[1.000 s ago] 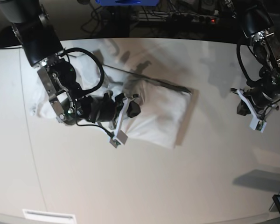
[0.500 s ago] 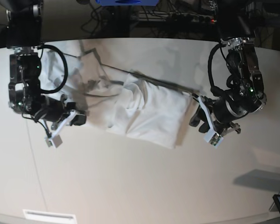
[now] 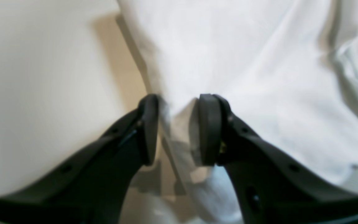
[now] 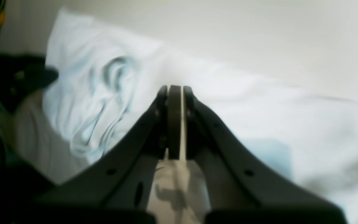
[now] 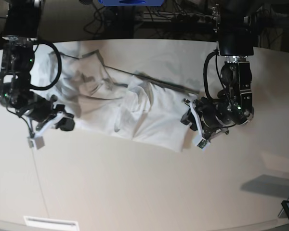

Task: Fold the T-shirt properly
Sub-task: 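Pull the shirt open with both grippers, spreading the fold back out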

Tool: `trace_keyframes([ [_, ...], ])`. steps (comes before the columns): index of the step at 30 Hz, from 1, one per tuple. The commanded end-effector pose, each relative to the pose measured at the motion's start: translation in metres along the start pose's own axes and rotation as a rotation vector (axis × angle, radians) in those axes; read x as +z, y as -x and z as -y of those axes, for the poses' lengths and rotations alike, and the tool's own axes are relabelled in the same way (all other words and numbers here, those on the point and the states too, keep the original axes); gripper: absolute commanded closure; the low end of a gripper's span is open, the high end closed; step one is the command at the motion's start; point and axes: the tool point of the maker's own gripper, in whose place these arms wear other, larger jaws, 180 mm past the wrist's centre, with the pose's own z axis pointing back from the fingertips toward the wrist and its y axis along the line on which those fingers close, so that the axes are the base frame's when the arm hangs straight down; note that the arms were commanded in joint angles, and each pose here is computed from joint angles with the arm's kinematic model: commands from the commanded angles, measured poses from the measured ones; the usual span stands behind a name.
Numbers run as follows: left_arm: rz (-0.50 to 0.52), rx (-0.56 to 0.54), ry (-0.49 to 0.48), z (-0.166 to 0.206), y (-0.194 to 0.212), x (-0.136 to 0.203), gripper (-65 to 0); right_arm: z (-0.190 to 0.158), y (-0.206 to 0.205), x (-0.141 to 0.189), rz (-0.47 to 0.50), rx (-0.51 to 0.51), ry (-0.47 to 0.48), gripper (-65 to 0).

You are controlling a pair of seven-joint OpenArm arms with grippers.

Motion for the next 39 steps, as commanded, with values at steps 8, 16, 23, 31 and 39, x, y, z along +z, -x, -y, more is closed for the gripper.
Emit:
trace_keyframes([
  [8,-0.132,-0.052,-0.127,-0.027,0.038,0.002,-22.0,0.028,-0.009,0.023,0.066,-0.046,0.059,-2.2],
  [16,-0.233,-0.097,-0.206,-0.042,0.063,0.010,-21.8,0.033,0.013,0.023,0.028,-0.071,0.069,-2.3],
  [23,-0.252,0.066,-0.311,-0.080,0.105,0.046,-21.8,0.034,0.018,0.024,0.018,-0.074,0.070,-2.3],
  [31,-0.248,0.043,-0.376,-0.082,0.115,0.075,-21.8,0.011,0.027,0.017,-0.047,-0.196,-0.107,-17.6],
  [39,-0.234,0.033,-0.389,-0.084,0.109,0.078,-21.8,0.022,0.036,0.010,-0.109,-0.386,-0.222,-45.1],
])
